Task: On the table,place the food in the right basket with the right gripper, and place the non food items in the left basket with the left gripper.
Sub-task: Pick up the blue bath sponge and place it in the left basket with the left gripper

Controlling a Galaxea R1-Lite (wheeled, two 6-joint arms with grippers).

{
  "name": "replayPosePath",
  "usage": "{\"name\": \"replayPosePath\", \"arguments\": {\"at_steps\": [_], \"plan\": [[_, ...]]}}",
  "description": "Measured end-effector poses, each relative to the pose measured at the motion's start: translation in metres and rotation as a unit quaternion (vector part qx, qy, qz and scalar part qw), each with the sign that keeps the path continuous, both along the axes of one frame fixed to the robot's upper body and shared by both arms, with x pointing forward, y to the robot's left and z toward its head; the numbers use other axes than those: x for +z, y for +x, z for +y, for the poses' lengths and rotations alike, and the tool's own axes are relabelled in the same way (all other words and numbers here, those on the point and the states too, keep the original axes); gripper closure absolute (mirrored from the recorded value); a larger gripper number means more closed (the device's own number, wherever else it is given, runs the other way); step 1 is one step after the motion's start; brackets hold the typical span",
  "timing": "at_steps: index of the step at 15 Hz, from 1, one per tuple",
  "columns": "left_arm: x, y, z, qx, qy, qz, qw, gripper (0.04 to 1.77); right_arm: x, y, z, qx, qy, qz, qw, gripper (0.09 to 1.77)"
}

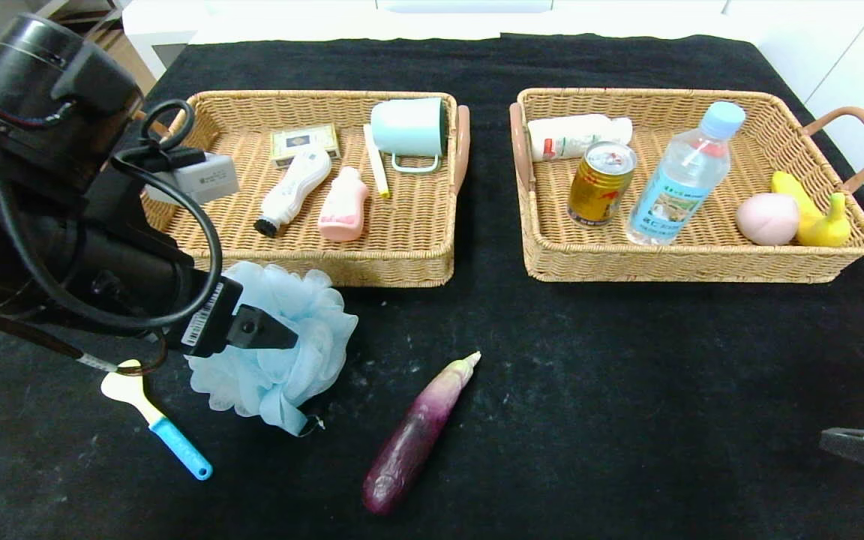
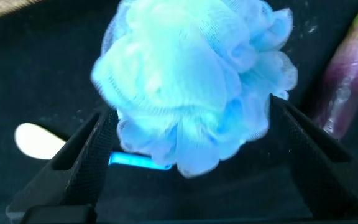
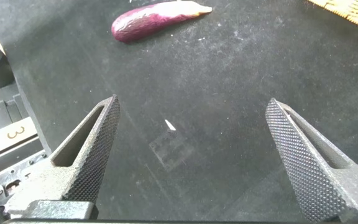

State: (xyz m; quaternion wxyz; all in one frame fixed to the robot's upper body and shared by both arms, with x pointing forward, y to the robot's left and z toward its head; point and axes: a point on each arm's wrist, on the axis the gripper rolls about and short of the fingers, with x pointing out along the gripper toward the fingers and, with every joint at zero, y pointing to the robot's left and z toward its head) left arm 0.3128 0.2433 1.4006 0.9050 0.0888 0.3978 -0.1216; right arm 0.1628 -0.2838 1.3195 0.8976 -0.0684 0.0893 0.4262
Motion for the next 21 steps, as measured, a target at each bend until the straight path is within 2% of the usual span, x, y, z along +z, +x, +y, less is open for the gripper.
{"name": "replayPosePath", "arguments": {"at_steps": [5, 9, 11, 14, 18, 21], "plan": [[-0.035, 0.019, -0.009, 0.002, -0.001, 0.009, 1.0000, 0.09, 0.000, 0.001, 0.000, -0.001, -0.001, 0.001, 1.000, 0.15], [-0.055, 0.023, -0.010, 0.001, 0.007, 0.027, 0.9996, 0.09, 0.000, 0.001, 0.000, -0.001, -0.001, 0.002, 1.000, 0.15], [-0.059, 0.024, -0.011, 0.002, 0.011, 0.034, 0.9994, 0.46, 0.000, 0.001, 0.000, -0.002, -0.001, 0.002, 1.000, 0.15], [-0.060, 0.023, -0.015, -0.004, 0.015, 0.037, 0.9992, 0.83, 0.000, 0.001, 0.000, -0.002, -0.001, 0.001, 1.000, 0.15], [-0.060, 0.022, -0.016, -0.005, 0.017, 0.038, 0.9991, 1.14, 0.000, 0.001, 0.000, -0.002, 0.001, 0.002, 1.000, 0.15], [-0.061, 0.021, -0.018, -0.009, 0.017, 0.039, 0.9991, 1.15, 0.000, 0.001, 0.000, -0.003, 0.001, 0.004, 1.000, 0.15]]}}
